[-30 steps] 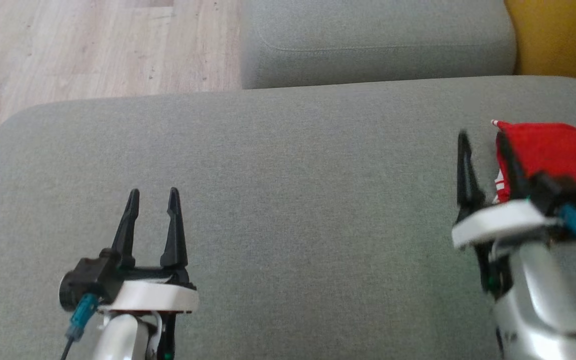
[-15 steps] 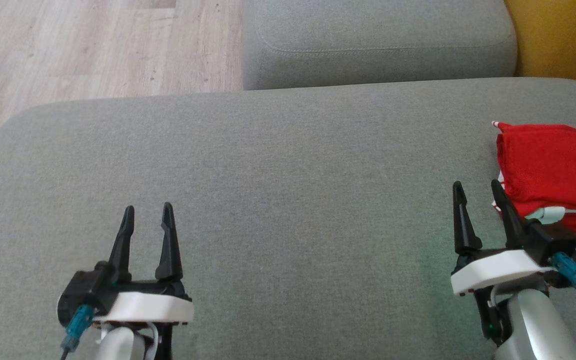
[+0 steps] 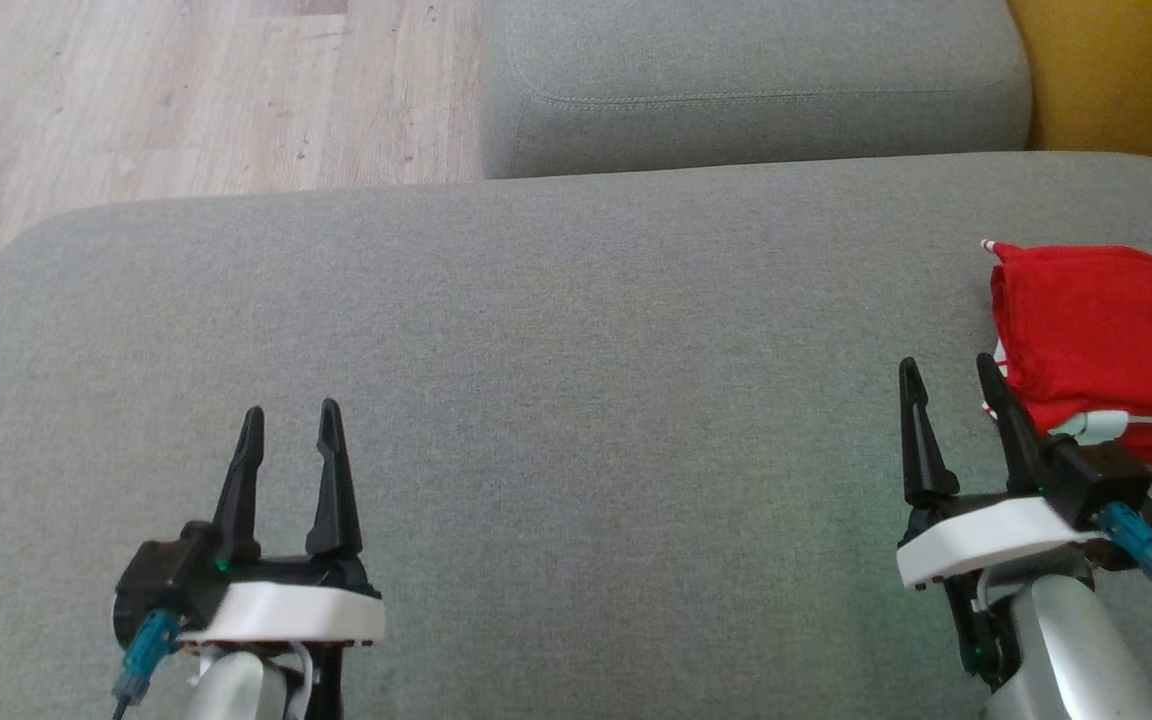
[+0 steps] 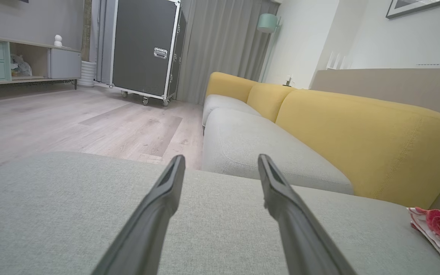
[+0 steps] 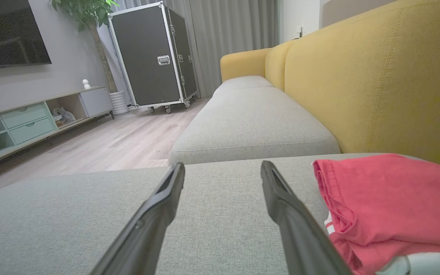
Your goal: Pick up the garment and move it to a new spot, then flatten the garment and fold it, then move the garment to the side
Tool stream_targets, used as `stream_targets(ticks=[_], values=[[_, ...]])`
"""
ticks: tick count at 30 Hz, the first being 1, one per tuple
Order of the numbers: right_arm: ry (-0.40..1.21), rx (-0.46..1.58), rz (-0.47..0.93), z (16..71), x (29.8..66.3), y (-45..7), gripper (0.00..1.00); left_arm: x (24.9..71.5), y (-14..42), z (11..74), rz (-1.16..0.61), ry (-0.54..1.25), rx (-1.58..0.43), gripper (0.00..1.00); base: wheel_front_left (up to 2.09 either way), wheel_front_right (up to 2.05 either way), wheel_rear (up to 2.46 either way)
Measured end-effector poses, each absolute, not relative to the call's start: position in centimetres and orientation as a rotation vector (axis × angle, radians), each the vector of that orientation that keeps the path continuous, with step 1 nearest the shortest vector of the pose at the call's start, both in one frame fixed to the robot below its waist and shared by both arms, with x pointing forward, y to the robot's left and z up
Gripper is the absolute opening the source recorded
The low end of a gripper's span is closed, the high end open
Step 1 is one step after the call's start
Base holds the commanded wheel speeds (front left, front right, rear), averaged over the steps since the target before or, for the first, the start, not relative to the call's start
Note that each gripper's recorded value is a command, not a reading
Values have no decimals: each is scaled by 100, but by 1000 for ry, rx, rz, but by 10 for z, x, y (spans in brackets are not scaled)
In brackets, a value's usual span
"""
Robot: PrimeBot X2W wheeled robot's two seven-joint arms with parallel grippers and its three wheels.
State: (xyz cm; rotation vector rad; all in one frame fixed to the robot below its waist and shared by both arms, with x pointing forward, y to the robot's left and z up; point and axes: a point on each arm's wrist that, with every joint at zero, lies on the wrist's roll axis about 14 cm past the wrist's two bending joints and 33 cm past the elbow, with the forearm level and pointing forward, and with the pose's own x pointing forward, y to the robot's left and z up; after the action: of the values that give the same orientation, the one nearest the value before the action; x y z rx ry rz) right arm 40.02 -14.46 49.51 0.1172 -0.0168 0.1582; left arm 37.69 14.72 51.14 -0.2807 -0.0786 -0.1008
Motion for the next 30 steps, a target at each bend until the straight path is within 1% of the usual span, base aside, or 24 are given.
stream_targets(ticks=[8,15,16,22,30], values=[[-17,124,157,495,400,-145,100,376,149,502,-87,-48,-337,100,0,0,0],[-16,130,154,495,399,-146,100,375,149,496,-81,-31,-338,100,0,0,0],[-1,130,152,490,398,-146,0,374,149,491,-81,-15,-336,0,0,0,0],[151,158,124,442,371,-150,0,350,151,447,-49,125,-356,0,0,0,0],[150,246,91,445,374,-156,0,352,153,447,-29,137,-430,0,0,0,0]])
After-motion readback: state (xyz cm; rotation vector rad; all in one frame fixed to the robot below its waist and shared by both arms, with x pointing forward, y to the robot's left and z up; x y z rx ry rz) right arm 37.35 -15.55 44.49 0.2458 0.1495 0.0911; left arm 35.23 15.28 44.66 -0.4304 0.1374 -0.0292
